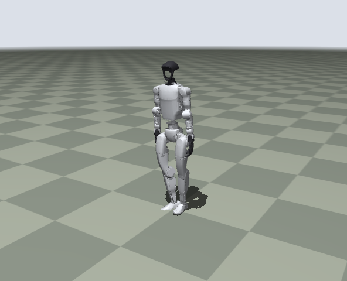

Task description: Upper body actions

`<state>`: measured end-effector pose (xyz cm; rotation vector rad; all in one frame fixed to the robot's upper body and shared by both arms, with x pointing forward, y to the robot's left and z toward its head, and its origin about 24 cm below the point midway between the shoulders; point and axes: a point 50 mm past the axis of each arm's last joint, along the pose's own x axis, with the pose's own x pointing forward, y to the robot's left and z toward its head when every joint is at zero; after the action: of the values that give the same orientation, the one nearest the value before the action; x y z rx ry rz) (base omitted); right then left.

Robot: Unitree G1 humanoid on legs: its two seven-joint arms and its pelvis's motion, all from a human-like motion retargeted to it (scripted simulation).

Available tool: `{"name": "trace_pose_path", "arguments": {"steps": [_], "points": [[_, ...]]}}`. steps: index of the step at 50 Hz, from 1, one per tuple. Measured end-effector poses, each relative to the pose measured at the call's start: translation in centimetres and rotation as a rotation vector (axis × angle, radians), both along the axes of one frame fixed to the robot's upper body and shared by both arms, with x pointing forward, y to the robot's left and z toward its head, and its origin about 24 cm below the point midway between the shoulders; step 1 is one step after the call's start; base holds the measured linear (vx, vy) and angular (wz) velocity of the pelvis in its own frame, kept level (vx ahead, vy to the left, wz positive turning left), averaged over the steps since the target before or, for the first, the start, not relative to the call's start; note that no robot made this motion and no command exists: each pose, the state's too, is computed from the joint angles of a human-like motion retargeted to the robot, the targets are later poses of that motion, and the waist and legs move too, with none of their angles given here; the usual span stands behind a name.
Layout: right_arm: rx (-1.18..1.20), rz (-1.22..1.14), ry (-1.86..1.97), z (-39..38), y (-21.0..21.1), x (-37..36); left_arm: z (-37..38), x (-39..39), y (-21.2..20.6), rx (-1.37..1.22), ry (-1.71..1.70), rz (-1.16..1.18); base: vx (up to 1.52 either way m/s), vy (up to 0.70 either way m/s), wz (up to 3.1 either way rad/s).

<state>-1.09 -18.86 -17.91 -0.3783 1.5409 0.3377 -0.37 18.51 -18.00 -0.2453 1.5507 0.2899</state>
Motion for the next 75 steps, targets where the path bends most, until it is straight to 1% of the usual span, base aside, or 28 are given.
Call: {"name": "trace_pose_path", "arguments": {"steps": [13,20,25,30,35,40,45,53,60,65,70,75], "points": [[-0.048,-0.023,0.027,0.2,-1.2,-1.1,0.1,-1.2,-0.3,-0.012,0.058,-0.041,0.04,0.01,-0.11],[-0.036,0.029,-0.024,0.1,-1.0,0.8,0.1,0.4,-0.3,-0.022,0.011,-0.069,-0.1,0.02,-0.82],[-0.02,0.091,-0.073,0.0,-0.5,2.3,0.1,1.7,0.3,-0.014,-0.029,-0.131,-0.27,0.02,-1.39],[-0.012,0.103,-0.075,0.0,-0.4,2.3,0.3,2.7,1.1,0.01,-0.04,-0.183,-0.37,0.06,-1.7],[-0.032,0.079,-0.053,0.1,-1.0,1.8,0.3,3.2,1.6,0.036,-0.063,-0.157,-0.39,0.13,-2.27],[-0.066,0.006,-0.027,0.3,-2.0,1.4,0.3,2.9,1.7,0.04,-0.054,-0.128,-0.37,0.21,-2.09],[-0.093,-0.073,0.013,0.5,-2.8,0.2,0.2,1.7,1.1,0.034,-0.013,-0.108,-0.34,0.2,-1.49],[-0.094,-0.153,0.06,0.5,-2.4,-1.1,0.1,0.7,-0.2,0.007,0.021,-0.099,-0.32,0.08,-0.48],[-0.068,-0.148,0.076,0.4,-1.7,-1.4,0.0,2.0,-0.1,0.003,-0.025,-0.164,-0.24,0.04,-0.33],[-0.057,-0.12,0.107,0.4,-1.4,-1.9,0.0,1.7,-0.4,0.0,-0.027,-0.141,-0.14,0.03,-1.06],[-0.04,-0.056,0.047,0.2,-1.1,0.2,-0.1,1.2,-0.6,-0.001,-0.032,-0.086,-0.22,-0.01,-1.06],[-0.017,0.004,-0.037,0.1,-1.0,3.0,-0.1,0.5,-1.2,-0.041,-0.032,-0.1,-0.16,-0.01,-0.9]]}}
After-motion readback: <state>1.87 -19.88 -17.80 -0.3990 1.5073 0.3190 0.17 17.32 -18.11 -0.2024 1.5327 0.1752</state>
